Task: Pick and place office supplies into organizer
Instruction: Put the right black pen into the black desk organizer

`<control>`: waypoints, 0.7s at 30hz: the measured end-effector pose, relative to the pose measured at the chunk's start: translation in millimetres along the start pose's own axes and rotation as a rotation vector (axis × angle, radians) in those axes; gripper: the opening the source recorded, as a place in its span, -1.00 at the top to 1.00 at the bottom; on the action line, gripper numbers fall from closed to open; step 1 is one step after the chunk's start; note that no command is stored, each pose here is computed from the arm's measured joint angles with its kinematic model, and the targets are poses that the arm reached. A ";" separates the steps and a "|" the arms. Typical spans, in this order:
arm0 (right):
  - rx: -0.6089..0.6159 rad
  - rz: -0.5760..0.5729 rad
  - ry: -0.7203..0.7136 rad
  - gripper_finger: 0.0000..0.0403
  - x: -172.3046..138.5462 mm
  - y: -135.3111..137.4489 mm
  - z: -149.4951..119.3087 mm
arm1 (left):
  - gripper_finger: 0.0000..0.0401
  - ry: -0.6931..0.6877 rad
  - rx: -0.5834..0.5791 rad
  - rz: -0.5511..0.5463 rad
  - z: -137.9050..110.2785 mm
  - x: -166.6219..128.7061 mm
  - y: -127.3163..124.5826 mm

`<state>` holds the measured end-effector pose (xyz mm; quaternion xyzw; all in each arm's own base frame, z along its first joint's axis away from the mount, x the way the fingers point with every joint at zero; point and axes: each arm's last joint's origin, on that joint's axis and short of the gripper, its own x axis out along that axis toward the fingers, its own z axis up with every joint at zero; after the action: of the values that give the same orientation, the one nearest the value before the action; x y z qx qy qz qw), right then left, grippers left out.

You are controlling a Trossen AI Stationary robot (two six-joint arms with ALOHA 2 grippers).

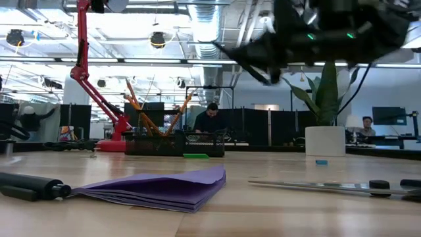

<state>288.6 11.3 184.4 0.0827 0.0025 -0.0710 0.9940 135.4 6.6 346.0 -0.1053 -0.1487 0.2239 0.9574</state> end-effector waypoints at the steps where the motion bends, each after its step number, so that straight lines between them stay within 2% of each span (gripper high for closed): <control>1: -0.025 -0.005 -0.031 0.99 6.0 -1.5 8.9 | -0.04 -0.009 -0.004 -0.001 2.1 -1.9 0.8; 7: -0.106 0.081 -0.191 0.99 41.6 -19.7 57.4 | -0.04 -0.025 0.001 -0.019 6.2 -6.2 2.4; 11: -0.069 0.146 -0.219 0.99 77.1 -39.3 56.0 | -0.04 -0.022 0.003 -0.066 6.2 -6.0 0.9; 17: 0.001 0.252 -0.287 0.99 144.2 -62.9 33.2 | -0.04 -0.072 0.038 -0.089 12.7 -8.9 1.2; 21: 0.059 0.264 -0.311 0.99 181.7 -75.2 25.0 | -0.04 -0.087 0.058 -0.094 15.9 -12.5 2.8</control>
<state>457.7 -91.8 193.6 0.0997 -0.1637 0.0477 0.9803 118.3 5.5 357.1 -0.0609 -0.1882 0.1872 0.9622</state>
